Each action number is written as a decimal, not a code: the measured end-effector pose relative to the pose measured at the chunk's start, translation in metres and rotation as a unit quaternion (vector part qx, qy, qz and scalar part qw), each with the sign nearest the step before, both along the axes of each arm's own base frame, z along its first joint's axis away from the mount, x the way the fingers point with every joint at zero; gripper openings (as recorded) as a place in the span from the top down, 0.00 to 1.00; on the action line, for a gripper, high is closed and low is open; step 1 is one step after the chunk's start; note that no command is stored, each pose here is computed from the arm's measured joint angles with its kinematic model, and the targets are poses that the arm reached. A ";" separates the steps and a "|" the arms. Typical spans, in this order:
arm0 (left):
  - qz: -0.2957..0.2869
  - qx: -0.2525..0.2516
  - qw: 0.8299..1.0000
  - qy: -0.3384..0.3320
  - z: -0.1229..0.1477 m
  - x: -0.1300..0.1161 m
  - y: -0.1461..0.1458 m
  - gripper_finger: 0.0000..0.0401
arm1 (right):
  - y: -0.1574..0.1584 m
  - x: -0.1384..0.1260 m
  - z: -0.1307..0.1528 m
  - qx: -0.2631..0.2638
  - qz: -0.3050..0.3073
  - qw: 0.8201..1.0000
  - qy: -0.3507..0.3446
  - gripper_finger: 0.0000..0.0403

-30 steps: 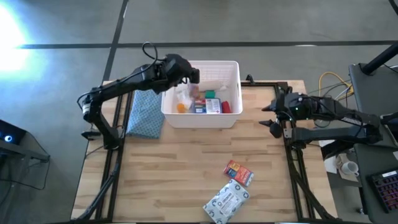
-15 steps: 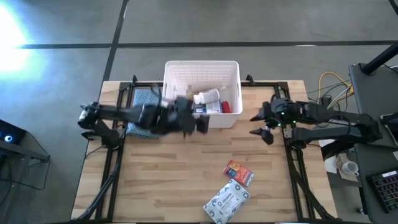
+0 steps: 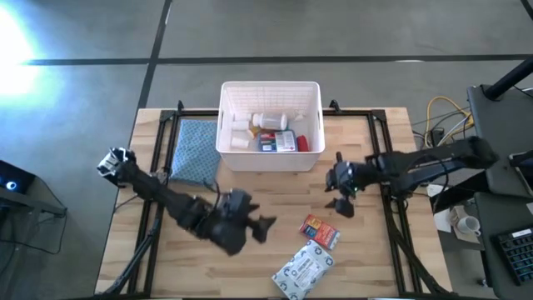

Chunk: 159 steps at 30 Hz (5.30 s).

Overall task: Pick & place medical supplies in basket/bin
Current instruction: Put the red medicine box into the white bin

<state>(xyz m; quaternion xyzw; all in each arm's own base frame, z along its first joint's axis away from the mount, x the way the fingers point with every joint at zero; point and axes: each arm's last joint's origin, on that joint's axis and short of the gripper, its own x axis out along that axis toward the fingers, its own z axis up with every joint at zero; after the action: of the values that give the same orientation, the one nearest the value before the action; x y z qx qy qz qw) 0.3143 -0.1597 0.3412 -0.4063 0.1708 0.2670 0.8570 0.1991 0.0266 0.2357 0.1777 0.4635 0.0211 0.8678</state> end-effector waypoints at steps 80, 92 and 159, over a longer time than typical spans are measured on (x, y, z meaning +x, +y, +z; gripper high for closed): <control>-0.039 -0.123 0.991 -0.022 -0.103 -0.029 -0.040 0.09 | 0.047 0.040 -0.039 -0.081 -0.121 0.973 0.182 0.31; 0.048 -0.191 0.979 -0.051 -0.123 0.014 -0.004 0.09 | 0.020 -0.003 -0.085 0.067 -0.146 0.984 0.081 0.31; 0.176 -0.174 0.963 -0.104 -0.202 0.116 0.070 0.09 | -0.005 0.056 -0.106 0.252 -0.156 0.954 -0.041 0.40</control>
<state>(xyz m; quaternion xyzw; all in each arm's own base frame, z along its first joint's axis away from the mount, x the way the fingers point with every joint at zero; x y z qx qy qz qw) 0.4306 -0.0901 0.1389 -0.5985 0.0505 0.3359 0.7255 0.2552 0.0221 0.1296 0.4596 0.3738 0.0086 0.8056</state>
